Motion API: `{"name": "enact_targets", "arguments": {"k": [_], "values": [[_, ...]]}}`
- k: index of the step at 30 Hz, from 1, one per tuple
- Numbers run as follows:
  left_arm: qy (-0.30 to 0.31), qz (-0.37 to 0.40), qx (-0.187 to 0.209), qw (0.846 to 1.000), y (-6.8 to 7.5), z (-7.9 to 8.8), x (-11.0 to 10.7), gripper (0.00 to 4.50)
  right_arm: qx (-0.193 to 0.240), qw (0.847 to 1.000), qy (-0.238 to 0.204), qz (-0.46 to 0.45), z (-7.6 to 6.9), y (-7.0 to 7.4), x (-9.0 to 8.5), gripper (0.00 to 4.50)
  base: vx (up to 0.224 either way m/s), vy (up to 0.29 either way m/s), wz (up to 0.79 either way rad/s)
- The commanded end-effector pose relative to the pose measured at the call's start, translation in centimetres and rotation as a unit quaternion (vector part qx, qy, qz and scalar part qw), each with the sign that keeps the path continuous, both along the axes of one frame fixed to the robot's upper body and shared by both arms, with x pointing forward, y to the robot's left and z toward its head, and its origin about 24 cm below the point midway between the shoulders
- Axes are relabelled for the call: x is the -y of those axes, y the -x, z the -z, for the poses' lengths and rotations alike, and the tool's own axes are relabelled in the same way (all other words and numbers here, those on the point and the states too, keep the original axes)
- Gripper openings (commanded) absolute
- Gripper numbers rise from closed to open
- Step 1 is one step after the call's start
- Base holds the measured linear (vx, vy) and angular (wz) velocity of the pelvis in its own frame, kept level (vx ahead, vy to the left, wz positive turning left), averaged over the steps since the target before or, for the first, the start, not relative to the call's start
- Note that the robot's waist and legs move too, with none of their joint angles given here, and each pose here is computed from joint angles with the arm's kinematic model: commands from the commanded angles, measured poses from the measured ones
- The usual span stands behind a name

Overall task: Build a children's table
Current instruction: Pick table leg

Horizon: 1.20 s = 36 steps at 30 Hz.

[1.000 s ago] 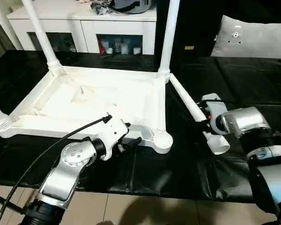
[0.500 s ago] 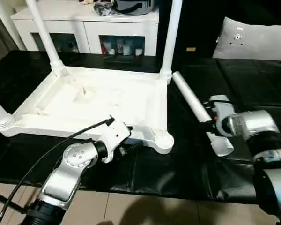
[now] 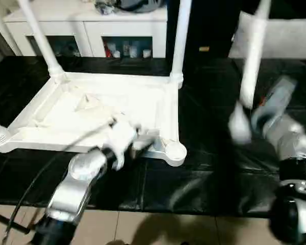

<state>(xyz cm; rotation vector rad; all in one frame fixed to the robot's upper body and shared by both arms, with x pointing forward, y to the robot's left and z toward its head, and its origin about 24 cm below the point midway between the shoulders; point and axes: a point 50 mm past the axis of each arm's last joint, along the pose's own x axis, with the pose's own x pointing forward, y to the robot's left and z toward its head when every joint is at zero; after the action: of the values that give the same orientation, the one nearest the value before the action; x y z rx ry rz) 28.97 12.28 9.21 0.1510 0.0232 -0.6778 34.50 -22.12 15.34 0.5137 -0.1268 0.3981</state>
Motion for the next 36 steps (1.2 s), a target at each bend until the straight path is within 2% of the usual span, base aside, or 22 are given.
{"name": "enact_targets", "arguments": {"k": [1, 3, 4, 5, 6, 7, 9, 11, 14, 15, 17, 22, 27, 29, 32, 33, 36], "values": [[0.038, -0.008, 0.019, 0.999, -0.5, -1.8, 0.0, 3.14, 0.054, 0.995, -0.018, -0.085, -1.2, 1.1, -2.5, 1.86, 0.000, 0.000, 0.00], [0.046, -0.007, 0.021, 0.999, -0.6, -2.2, 0.1, 3.14, 0.061, 0.993, -0.019, -0.096, -1.3, 1.2, -2.9, 1.86, 0.000, 0.000, 0.00], [0.084, 0.004, 0.028, 0.996, -0.9, -3.5, 0.5, 3.14, 0.085, 0.986, -0.025, -0.139, -1.5, 2.0, -4.5, 1.86, 0.000, 0.000, 0.00], [0.111, 0.010, 0.029, 0.993, -1.1, -4.3, 0.7, 3.14, 0.093, 0.982, -0.029, -0.162, -1.5, 2.4, -5.2, 1.86, 0.000, 0.000, 0.00], [0.114, 0.011, 0.029, 0.993, -1.1, -4.4, 0.7, 3.14, 0.094, 0.981, -0.029, -0.165, -1.5, 2.5, -5.2, 1.86, 0.000, 0.000, 0.00], [0.150, 0.023, 0.029, 0.988, -1.3, -5.4, 0.9, 3.14, 0.102, 0.976, -0.036, -0.191, -1.4, 3.0, -5.9, 1.86, 0.000, 0.000, 0.00], [0.175, 0.035, 0.031, 0.983, -1.4, -6.3, 1.1, 3.51, 0.104, 0.971, -0.044, -0.211, -1.3, 3.4, -6.4, 1.86, 0.000, 0.000, 0.00], [0.211, 0.053, 0.031, 0.976, -1.6, -7.7, 1.5, 3.51, 0.098, 0.963, -0.054, -0.245, -0.9, 3.8, -7.4, 1.86, 0.000, 0.000, 0.00], [0.237, 0.078, 0.025, 0.968, -1.4, -8.4, 2.0, 3.70, 0.090, 0.958, -0.056, -0.268, -0.4, 3.9, -8.1, 1.86, 0.000, 0.000, 0.00], [0.247, 0.087, 0.021, 0.965, -1.3, -8.5, 2.2, 3.94, 0.087, 0.957, -0.058, -0.272, -0.2, 3.9, -8.2, 1.86, 0.000, 0.000, 0.00], [0.269, 0.103, 0.014, 0.957, -1.1, -9.0, 2.6, 3.94, 0.081, 0.955, -0.059, -0.280, 0.1, 3.9, -8.5, 1.86, 0.000, 0.000, 0.00], [0.313, 0.127, -0.010, 0.941, -1.0, -9.7, 3.1, 4.37, 0.066, 0.948, -0.040, -0.307, 0.9, 4.2, -9.4, 1.86, 0.000, 0.000, 0.00], [0.310, 0.134, -0.021, 0.941, -1.1, -9.7, 3.8, 4.49, 0.057, 0.947, -0.013, -0.316, 1.4, 4.2, -10.5, 1.86, 0.000, 0.000, 0.00], [0.294, 0.124, -0.025, 0.947, -1.3, -9.4, 4.5, 4.49, 0.049, 0.951, 0.014, -0.304, 2.0, 4.0, -11.2, 1.86, 0.000, 0.000, 0.00], [0.268, 0.085, -0.020, 0.960, -2.0, -8.9, 4.7, 4.49, 0.049, 0.955, 0.030, -0.290, 2.3, 3.9, -11.9, 1.86, 0.000, 0.000, 0.00], [0.261, 0.042, -0.007, 0.964, -2.7, -8.6, 4.9, 4.50, 0.051, 0.961, 0.058, -0.264, 2.6, 3.6, -12.6, 1.86, 0.000, 0.000, 0.00], [0.251, 0.012, 0.014, 0.968, -3.0, -8.5, 5.1, 4.50, 0.067, 0.968, 0.113, -0.212, 3.1, 3.1, -13.5, 1.86, 0.000, 0.000, 0.00]]}}
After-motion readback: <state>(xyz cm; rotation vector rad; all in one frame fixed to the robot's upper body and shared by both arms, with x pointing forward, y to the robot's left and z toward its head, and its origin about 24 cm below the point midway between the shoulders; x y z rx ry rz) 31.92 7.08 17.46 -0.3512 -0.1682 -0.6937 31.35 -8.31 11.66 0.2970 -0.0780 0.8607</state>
